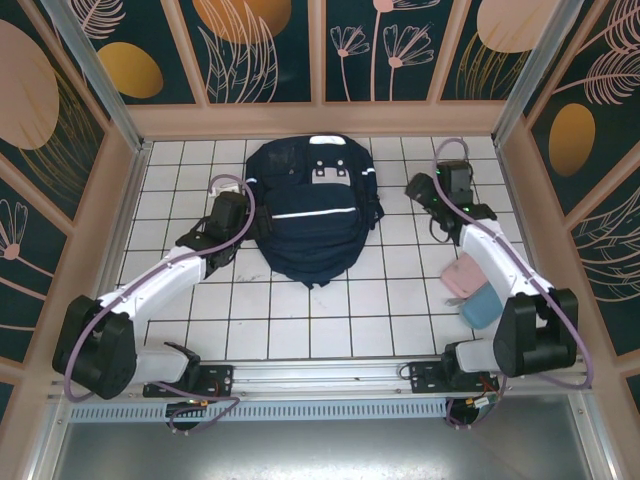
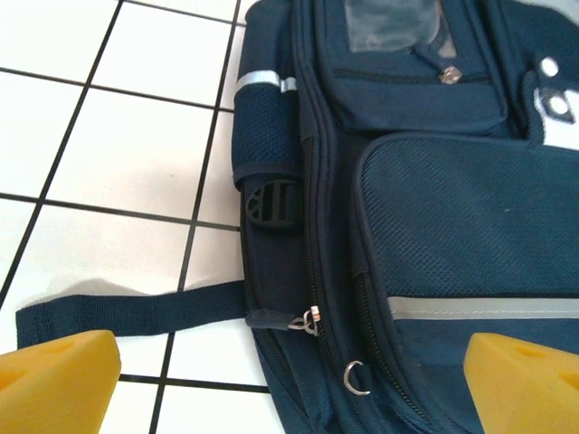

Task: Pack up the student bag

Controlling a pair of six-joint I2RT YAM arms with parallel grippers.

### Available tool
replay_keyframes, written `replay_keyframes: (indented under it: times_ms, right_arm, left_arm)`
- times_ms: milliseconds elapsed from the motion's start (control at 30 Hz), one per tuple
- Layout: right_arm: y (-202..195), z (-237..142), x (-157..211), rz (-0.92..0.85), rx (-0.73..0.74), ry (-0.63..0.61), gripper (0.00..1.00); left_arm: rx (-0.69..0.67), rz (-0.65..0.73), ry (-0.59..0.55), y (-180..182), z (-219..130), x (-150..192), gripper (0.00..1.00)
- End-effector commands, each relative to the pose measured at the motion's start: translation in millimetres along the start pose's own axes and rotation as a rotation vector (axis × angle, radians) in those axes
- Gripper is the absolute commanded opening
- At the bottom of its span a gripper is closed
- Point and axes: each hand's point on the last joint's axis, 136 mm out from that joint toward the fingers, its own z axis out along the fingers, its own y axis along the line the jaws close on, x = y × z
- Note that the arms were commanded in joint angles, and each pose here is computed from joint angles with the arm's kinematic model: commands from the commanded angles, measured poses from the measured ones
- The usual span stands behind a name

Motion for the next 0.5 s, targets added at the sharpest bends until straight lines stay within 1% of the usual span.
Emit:
replay_keyframes:
  times_ms: [0, 67, 267, 367, 467]
  right_arm:
    - [-91, 2, 15, 0.058, 0.33, -0.001, 0.88]
    - [-117, 3, 23, 0.107, 0.396, 0.025, 0.89]
    - [-171, 5, 49, 0.188, 0.58, 0.07, 0.89]
    - [-187, 7, 59, 0.208, 0.629, 0.09, 0.9]
    - [-191, 14, 68, 0.205, 0.631, 0.126, 0.89]
  left_arm:
    - [0.031, -0.005, -0.047, -6, -14, -19, 0.99]
    - [0.058, 0.002, -0.055, -10, -17, -22, 0.99]
    - [0.127, 0.018, -0.061, -22, -23, -26, 0.99]
    - [0.139, 0.023, -0.065, -25, -25, -29, 0.99]
    - [0.156, 0.027, -0.061, -29, -26, -30, 0.99]
